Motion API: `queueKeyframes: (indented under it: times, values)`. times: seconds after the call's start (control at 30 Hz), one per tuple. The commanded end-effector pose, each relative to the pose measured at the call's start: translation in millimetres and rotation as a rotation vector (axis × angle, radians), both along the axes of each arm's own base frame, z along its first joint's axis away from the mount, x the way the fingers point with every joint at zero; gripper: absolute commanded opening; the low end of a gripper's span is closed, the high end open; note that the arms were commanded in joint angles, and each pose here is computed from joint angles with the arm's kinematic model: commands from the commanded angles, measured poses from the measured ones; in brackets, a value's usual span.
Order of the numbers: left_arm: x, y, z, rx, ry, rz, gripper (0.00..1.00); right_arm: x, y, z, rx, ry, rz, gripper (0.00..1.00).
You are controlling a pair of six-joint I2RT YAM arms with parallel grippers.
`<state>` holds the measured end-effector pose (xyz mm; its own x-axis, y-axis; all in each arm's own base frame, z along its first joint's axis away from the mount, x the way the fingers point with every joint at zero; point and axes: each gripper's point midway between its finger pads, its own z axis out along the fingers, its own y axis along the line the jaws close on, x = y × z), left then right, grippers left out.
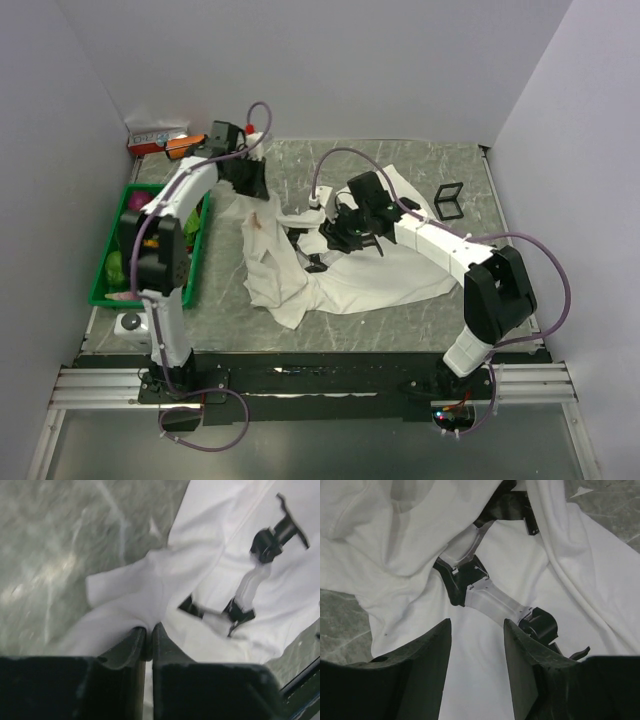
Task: Remove the brooch from the garment
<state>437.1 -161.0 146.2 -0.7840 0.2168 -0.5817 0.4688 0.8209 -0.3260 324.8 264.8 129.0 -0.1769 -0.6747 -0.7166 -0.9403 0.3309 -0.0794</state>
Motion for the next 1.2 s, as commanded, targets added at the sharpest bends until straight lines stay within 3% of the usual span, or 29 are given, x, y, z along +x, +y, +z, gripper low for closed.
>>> queueKeyframes:
  times: [0.0, 0.07, 0.17, 0.23, 0.4, 0.73, 1.17]
  values:
    - [17, -74, -18, -0.094, 0.044, -0.134, 0.22, 20, 11, 19, 0.06, -0.011, -0.023, 0.53]
    - [19, -85, -33, -0.072, 0.056, -0.146, 0.43, 22, 13, 18, 0.065, -0.002, -0.021, 0.53]
    - [34, -74, -31, -0.041, 0.014, -0.103, 0.51, 25, 17, 22, 0.076, -0.001, -0.023, 0.53]
    - [44, -56, -6, -0.047, -0.05, -0.061, 0.54, 26, 20, 24, 0.089, 0.001, -0.022, 0.53]
    - [41, -18, 27, -0.078, -0.182, 0.053, 0.61, 30, 26, 22, 0.1, 0.021, -0.03, 0.53]
    - [-4, -14, -45, -0.075, 0.049, 0.074, 0.62, 34, 38, 26, 0.113, 0.02, -0.02, 0.53]
    - [1, -10, -77, -0.02, 0.114, 0.091, 0.36, 21, 32, 21, 0.089, 0.012, -0.016, 0.54]
